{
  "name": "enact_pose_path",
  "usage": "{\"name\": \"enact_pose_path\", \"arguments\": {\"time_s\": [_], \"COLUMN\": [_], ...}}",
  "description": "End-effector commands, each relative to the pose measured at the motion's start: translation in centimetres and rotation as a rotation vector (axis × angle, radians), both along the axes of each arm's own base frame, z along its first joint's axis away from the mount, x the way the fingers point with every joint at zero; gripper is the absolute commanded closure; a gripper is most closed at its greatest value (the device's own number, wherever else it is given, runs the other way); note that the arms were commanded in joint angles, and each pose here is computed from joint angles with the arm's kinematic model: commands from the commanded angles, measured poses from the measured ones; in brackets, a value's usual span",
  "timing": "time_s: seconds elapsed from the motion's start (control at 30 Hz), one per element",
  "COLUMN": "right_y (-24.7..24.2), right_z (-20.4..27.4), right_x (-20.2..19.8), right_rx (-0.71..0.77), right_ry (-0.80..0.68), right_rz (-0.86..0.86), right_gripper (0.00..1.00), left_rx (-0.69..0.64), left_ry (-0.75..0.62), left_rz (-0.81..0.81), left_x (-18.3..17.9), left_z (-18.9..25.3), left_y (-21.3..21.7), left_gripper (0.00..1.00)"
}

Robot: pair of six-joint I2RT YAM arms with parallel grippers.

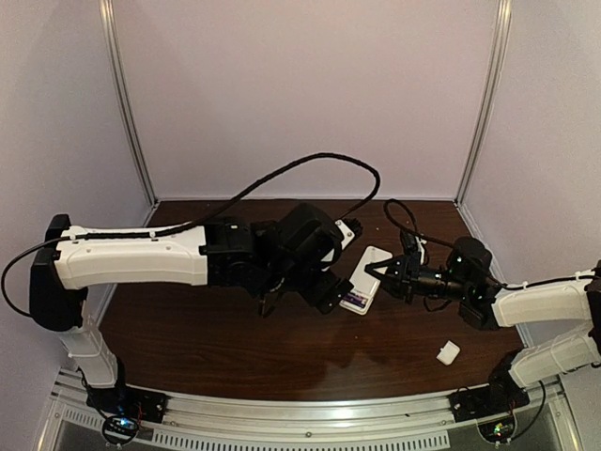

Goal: Load the batteries into the remote control
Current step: Load the battery into the battery compartment.

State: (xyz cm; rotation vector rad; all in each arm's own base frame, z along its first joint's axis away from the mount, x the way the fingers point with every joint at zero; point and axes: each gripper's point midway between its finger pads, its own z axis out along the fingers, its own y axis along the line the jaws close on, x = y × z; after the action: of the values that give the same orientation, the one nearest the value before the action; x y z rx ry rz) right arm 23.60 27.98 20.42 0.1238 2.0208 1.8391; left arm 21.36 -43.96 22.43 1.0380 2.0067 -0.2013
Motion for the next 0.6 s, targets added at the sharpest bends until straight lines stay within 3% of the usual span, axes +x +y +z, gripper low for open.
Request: {"name": "enact_pose_path", "arguments": {"time_s": [0.0, 0.4, 0.57], "right_y": [-0.2, -0.1, 0.0], "right_z": [0.9, 0.9, 1.8], "right_x": [-0.1, -0.1, -0.6], "right_rx": [0.025, 0.027, 0.043], "right_ry": [-0.018, -0.029, -0.086], "right_rz": [-0.014, -0.007, 0.017], "right_gripper": [1.00, 1.00, 1.00], "left_rx": [0.011, -0.023, -0.141], "left_ry": [-0.012, -0.025, 0.011], "left_rz": [-0.001, -0.012, -0.005], "left_x": [0.1, -0.5, -0.1], "left_z": [0.3, 1.8, 4.0], "left_y": [-0.5, -0.6, 1.0], "left_gripper": [0.03, 0.03, 0.03]}}
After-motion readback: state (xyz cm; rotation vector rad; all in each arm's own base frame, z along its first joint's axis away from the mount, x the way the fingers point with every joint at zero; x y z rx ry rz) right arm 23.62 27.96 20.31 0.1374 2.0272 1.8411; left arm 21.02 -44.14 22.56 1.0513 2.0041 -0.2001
